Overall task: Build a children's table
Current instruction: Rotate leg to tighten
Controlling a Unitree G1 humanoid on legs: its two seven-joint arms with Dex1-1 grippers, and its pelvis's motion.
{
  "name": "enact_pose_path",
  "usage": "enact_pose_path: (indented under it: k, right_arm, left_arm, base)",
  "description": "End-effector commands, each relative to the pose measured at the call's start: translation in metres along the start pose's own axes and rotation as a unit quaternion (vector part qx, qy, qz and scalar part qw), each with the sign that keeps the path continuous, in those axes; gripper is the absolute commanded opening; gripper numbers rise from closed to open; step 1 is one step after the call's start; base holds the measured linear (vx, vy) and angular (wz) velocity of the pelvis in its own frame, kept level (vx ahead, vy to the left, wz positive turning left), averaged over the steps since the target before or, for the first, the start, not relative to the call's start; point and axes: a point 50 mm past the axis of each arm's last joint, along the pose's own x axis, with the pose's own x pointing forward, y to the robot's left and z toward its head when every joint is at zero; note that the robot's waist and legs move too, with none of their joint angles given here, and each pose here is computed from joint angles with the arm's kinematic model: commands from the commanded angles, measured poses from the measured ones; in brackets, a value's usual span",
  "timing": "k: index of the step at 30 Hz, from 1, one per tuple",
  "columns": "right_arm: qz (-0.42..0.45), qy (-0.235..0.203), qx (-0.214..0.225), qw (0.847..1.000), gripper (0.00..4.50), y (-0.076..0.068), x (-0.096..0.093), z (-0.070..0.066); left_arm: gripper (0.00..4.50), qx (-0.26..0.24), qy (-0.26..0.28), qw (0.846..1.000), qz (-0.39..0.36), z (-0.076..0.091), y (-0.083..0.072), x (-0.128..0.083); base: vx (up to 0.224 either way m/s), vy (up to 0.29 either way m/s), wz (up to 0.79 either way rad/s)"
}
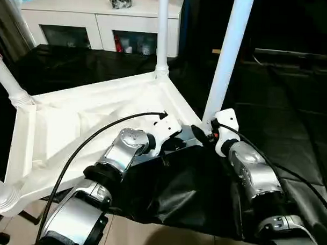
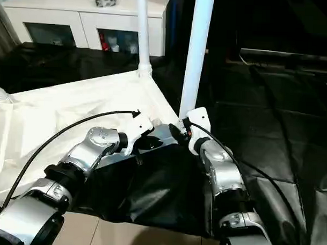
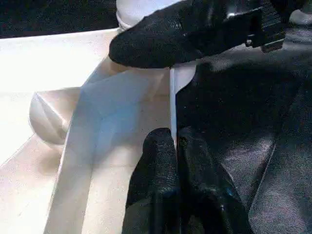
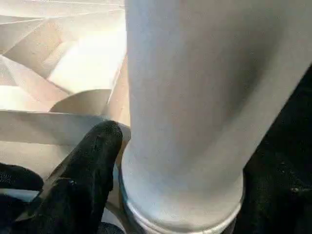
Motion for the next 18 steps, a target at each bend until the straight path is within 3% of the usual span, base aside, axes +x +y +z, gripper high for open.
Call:
enact_pose_path:
  k: [1, 7, 10, 14, 17, 18]
  right_arm:
    - [0.074, 0.01, -0.022, 0.997, 3.82, 0.023, 0.005, -0.005]
    - [0.164, 0.009, -0.095, 0.982, 3.82, 0.013, -0.018, -0.008]
    - [0.204, 0.011, -0.111, 0.973, 3.82, 0.012, -0.027, -0.008]
    - [0.296, 0.028, -0.122, 0.947, 3.82, 0.01, -0.05, -0.007]
    - [0.321, 0.037, -0.122, 0.939, 3.82, 0.009, -0.056, -0.007]
    - [0.338, 0.043, -0.123, 0.932, 3.66, 0.009, -0.061, -0.007]
  left_arm:
    - [0.0, 0.039, -0.05, 0.997, -0.048, 0.022, -0.013, 0.009]
    - [0.0, 0.058, -0.051, 0.992, -0.095, 0.013, -0.012, -0.005]
    - [0.0, 0.063, -0.05, 0.99, -0.116, 0.01, -0.013, -0.01]
    - [0.0, 0.074, -0.041, 0.985, -0.148, 0.004, -0.009, -0.022]
    - [0.0, 0.075, -0.035, 0.985, -0.154, 0.002, -0.007, -0.027]
    - [0.0, 0.076, -0.033, 0.984, -0.156, 0.001, -0.006, -0.029]
  base:
    - [0.0, 0.0, 0.0]
    - [0.0, 0.0, 0.0]
    - [0.0, 0.0, 0.0]
    - [0.0, 0.0, 0.0]
    - [0.0, 0.0, 0.0]
    - [0.0, 0.0, 0.0]
